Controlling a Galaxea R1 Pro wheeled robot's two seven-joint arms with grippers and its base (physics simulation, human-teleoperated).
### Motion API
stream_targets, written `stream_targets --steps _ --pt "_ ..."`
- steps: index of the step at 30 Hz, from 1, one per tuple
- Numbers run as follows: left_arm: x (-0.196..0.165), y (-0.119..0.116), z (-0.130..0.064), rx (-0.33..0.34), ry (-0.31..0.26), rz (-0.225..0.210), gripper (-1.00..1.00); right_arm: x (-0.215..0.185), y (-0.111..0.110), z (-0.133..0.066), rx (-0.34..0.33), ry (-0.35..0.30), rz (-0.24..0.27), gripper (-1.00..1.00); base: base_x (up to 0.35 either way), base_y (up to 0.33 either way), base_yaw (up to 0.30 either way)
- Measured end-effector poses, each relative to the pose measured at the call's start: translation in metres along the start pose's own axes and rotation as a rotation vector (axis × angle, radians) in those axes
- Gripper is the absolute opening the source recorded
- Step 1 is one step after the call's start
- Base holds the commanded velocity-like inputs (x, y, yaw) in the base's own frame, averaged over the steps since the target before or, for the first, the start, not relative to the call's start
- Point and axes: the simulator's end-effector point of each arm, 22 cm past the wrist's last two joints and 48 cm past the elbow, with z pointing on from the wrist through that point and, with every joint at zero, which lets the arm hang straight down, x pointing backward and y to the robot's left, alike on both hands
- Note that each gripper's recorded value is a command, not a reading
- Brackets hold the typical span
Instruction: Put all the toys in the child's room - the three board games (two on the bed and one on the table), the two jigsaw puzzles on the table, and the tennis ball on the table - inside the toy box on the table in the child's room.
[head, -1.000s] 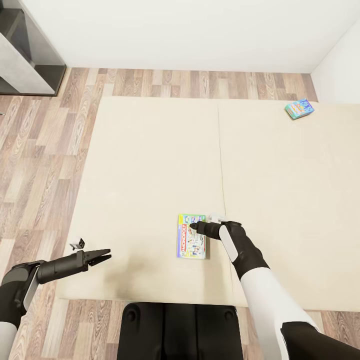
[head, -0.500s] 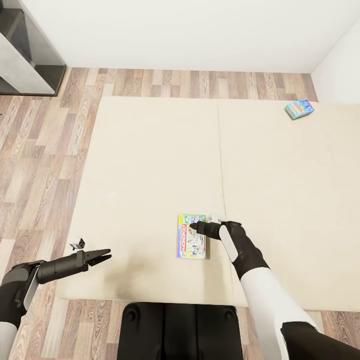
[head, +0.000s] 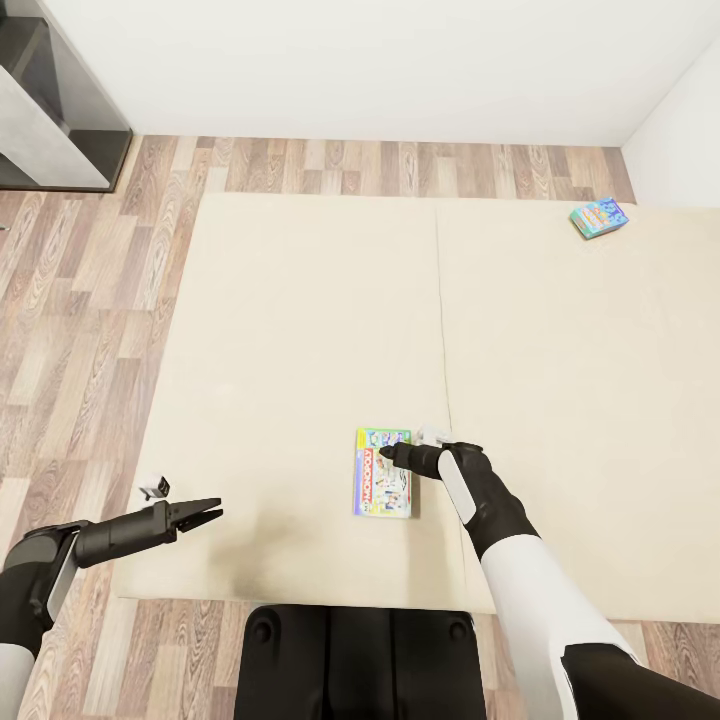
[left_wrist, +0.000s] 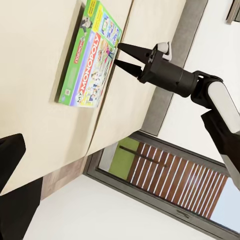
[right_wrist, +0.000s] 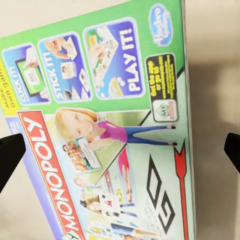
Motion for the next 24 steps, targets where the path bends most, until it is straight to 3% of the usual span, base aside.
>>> stream_targets --steps 24 --pt "0.0000 0.0000 0.0000 0.000 0.000 0.000 1.00 0.0015 -0.0064 0.0006 0.028 0.003 -0.002 1.00 0.000 0.000 0.000"
